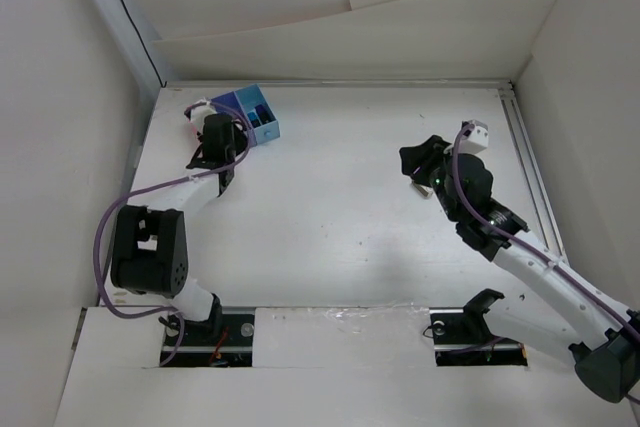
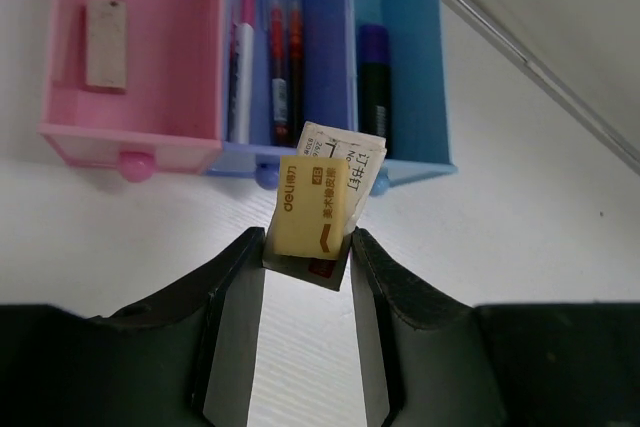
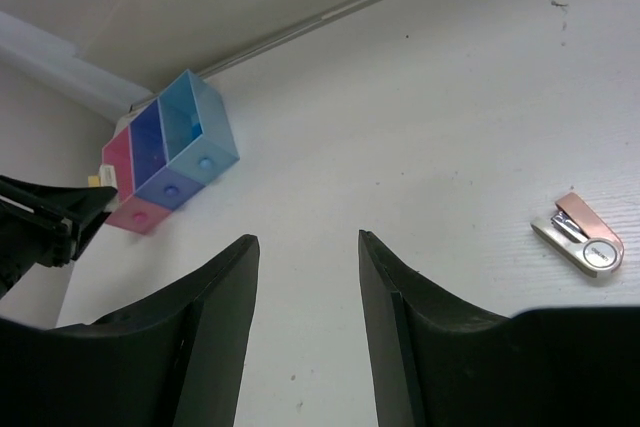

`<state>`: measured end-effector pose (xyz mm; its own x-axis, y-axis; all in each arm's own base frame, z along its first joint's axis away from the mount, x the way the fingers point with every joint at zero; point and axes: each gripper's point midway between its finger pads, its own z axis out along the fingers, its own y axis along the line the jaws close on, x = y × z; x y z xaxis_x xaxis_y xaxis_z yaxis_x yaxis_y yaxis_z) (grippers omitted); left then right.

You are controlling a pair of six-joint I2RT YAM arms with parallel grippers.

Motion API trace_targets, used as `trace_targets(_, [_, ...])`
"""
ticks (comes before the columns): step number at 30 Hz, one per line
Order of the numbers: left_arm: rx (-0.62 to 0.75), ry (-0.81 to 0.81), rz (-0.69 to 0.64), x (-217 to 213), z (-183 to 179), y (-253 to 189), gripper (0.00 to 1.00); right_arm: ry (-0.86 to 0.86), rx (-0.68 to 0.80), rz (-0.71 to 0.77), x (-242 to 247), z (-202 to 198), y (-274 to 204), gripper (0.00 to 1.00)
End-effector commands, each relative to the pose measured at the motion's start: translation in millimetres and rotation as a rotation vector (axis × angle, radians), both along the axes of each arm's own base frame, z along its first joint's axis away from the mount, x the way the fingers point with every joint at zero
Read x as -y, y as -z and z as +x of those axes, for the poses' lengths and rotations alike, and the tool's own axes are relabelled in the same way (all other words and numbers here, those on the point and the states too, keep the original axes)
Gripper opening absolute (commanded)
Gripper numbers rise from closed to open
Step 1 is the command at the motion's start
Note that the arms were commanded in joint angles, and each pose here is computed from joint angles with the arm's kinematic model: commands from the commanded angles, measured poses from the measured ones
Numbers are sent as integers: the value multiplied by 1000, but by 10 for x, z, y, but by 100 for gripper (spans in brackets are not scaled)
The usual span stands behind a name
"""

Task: Sort the stationery into containers
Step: Place the stationery in the storage box.

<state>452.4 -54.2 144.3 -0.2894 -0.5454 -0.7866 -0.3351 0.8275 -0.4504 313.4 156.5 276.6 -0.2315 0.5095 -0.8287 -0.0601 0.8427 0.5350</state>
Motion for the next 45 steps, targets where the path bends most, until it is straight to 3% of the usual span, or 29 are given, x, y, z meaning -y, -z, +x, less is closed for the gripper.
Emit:
trace_targets(1, [87, -86, -68, -294, 111, -212, 3, -6, 18, 11, -9, 23, -68, 50])
trace_targets(6, [63, -148, -96, -630, 217, -59, 3, -6, 18, 11, -9, 23, -68, 50])
trace_targets(13, [30, -196, -49, -773, 401, -41, 6, -15, 25, 17, -27, 21, -112, 50])
trace_targets(17, [17, -226, 2, -868, 453, -99, 23, -17, 19, 3, -32, 34, -80, 50])
trace_targets(19, [20, -237, 7, -889, 465, -140, 37, -17, 19, 3, -32, 34, -80, 50])
trace_targets(22, [40, -238, 5, -890, 472, -210, 43, -17, 19, 3, -32, 34, -80, 50])
trace_targets(23, [40, -238, 5, -890, 472, -211, 51, -17, 19, 3, -32, 34, -80, 50])
trace_targets(30, [62, -224, 5, -799, 416, -295, 54, -17, 19, 3, -32, 34, -80, 50])
trace_targets(32, [114, -182, 8, -579, 427, -456, 46, -6, 20, 2, -14, 41, -81, 50])
trace_targets(37, [148, 15, 66, 370, 292, -592, 44, 46, 47, 10, 115, 7, -154, 47])
trace_targets(38, [131, 124, 95, 867, 179, -497, 44, 59, 47, 8, 149, -3, -134, 43])
trace_targets(42, [66, 403, 135, 2121, -259, -146, 44, 93, 77, 33, 248, -57, -232, 16])
trace_targets(45, [27, 592, 132, 2935, -646, 103, 49, 102, 78, 32, 280, -78, -242, 14])
